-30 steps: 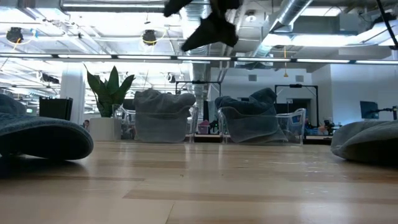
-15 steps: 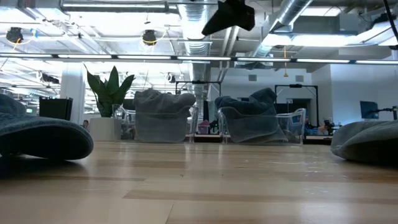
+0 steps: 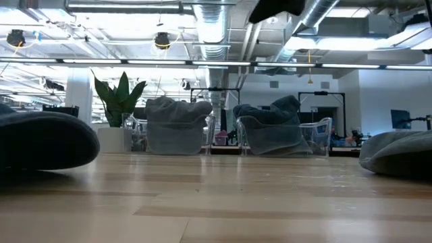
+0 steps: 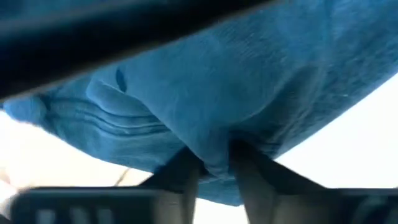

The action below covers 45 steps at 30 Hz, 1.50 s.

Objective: Pick & Place hat
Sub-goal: Put the blue cap into the right transparent bin

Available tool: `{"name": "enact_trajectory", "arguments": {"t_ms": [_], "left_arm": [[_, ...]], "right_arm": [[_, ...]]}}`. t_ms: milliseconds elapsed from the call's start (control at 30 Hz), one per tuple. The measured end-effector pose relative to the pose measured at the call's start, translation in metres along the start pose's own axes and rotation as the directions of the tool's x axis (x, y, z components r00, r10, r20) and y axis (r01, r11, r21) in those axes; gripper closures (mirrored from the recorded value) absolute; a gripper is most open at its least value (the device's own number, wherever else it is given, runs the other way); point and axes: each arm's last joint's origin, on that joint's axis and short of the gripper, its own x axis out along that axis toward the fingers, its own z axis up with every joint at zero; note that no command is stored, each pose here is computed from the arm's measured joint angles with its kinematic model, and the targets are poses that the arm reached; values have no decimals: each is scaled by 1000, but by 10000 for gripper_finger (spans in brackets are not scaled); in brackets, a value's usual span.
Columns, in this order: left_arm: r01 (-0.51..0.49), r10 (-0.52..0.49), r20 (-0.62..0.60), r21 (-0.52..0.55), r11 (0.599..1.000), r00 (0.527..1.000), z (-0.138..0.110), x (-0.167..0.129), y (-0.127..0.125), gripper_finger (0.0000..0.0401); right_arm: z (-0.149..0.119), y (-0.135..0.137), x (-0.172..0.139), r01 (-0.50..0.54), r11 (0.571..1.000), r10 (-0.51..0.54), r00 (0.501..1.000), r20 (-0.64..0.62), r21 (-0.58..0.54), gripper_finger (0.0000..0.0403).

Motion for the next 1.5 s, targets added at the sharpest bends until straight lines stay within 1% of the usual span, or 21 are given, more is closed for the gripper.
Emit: {"name": "enact_trajectory", "arguments": {"t_ms": [67, 100, 133, 233, 333, 400, 500, 567, 600, 633, 700, 767, 867, 933, 967, 1000, 1133, 1267, 1333, 1400, 1500], "left_arm": [[-20, 20, 6, -11, 1000, 1000, 5, -2, 1, 370], [-44, 44, 14, -14, 999, 999, 7, -4, 3, 383], [-75, 75, 28, 3, 997, 997, 11, -6, 6, 388], [-143, 137, 57, 127, 982, 989, 23, -14, 11, 396], [-190, 178, 75, 199, 961, 981, 35, -30, 12, 398], [-249, 235, 84, 256, 934, 968, 43, -43, 14, 399], [-339, 310, 136, 365, 867, 941, 56, -63, 17, 399], [-397, 349, 189, 435, 808, 918, 65, -80, 19, 399], [-426, 365, 219, 475, 770, 905, 69, -87, 20, 400], [-432, 356, 244, 514, 741, 902, 74, -93, 20, 400], [-441, 321, 303, 601, 667, 897, 81, -103, 18, 400], [-474, 288, 379, 637, 608, 879, 90, -112, 15, 400], [-567, 305, 480, 656, 497, 823, 103, -118, 18, 400], [-614, 318, 526, 650, 448, 789, 113, -119, 20, 401], [-634, 328, 542, 642, 432, 773, 119, -119, 22, 401], [-647, 341, 550, 633, 426, 762, 124, -119, 24, 401], [-691, 400, 563, 593, 413, 723, 154, -117, 36, 401], [-717, 451, 557, 551, 428, 697, 193, -115, 52, 401], [-710, 444, 554, 526, 469, 704, 215, -117, 58, 401], [-696, 410, 572, 486, 529, 711, 239, -121, 63, 401], [-644, 294, 623, 459, 612, 724, 274, -136, 63, 401]], "right_arm": [[-8, 4, -11, 40, 999, -40, 999, 8, -14, 107], [-12, 5, -17, 57, 998, -57, 998, 14, -19, 107], [-18, 7, -23, 67, 998, -66, 998, 24, -16, 107], [-41, 7, -37, 111, 994, -111, 993, 31, 0, 110], [-68, 0, -48, 131, 989, -134, 990, 51, 69, 118], [-83, -4, -53, 130, 983, -141, 987, 73, 130, 122], [-106, -12, -56, 139, 971, -161, 982, 102, 194, 124], [-113, -15, -56, 117, 966, -152, 978, 142, 229, 124], [-116, -16, -55, 116, 966, -153, 977, 151, 231, 124], [-117, -17, -53, 108, 967, -148, 975, 164, 232, 124], [-118, -19, -49, 94, 970, -138, 972, 191, 224, 124], [-119, -22, -43, 118, 971, -161, 965, 205, 206, 124], [-128, -35, -33, 171, 967, -205, 963, 174, 189, 124], [-134, -46, -28, 188, 959, -224, 961, 162, 210, 126], [-139, -52, -26, 195, 956, -230, 962, 147, 217, 127], [-144, -58, -24, 199, 955, -232, 963, 138, 221, 128], [-157, -76, -25, 140, 952, -189, 969, 161, 271, 134], [-166, -92, -34, 104, 949, -168, 966, 196, 299, 142], [-168, -100, -40, 93, 950, -162, 963, 215, 299, 145], [-171, -108, -47, 75, 950, -153, 958, 243, 302, 147], [-174, -123, -55, 58, 943, -155, 947, 281, 326, 148]]}}
